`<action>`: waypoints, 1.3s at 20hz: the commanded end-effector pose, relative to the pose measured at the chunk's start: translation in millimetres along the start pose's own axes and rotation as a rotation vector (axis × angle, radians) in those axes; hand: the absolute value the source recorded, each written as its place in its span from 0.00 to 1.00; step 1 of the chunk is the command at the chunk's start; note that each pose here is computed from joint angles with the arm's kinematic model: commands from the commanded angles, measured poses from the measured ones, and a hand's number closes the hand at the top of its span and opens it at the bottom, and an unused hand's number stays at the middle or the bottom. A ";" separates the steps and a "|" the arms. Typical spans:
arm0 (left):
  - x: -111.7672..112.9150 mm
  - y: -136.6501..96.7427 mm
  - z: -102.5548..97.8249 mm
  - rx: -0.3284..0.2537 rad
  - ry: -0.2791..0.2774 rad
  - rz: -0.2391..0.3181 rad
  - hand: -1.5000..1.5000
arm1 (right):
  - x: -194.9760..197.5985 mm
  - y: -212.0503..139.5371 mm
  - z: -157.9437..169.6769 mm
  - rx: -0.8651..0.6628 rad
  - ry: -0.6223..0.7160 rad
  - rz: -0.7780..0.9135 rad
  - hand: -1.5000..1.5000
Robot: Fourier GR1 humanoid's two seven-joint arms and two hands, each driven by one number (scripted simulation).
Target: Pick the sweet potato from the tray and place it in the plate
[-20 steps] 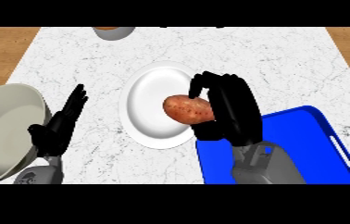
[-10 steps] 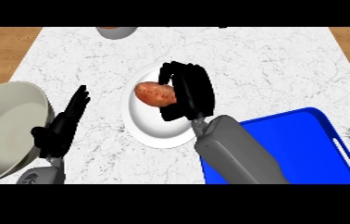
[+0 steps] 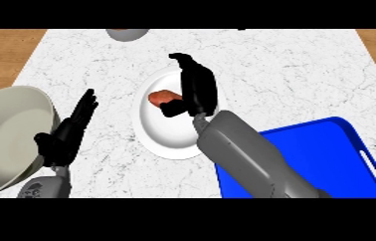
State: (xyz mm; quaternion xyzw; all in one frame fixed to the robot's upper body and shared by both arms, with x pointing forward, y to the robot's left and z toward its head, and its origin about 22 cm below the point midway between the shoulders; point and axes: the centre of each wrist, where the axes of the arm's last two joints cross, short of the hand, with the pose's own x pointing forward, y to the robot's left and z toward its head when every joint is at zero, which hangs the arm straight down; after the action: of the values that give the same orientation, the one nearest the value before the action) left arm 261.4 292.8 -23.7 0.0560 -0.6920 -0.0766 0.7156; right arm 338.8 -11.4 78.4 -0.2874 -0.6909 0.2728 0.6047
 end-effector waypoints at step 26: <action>4.3 -1.5 16.3 0.048 0.009 0.003 0.50 | -245.2 -139.0 45.7 -0.114 -0.076 -0.561 0.00</action>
State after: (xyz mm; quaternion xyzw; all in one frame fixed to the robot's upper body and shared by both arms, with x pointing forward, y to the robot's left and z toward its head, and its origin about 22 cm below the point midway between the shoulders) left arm 250.9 304.0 -18.2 0.0696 -0.6880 -0.0608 0.7198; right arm 314.2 -239.1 19.4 -0.1128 -0.7758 0.0606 0.6179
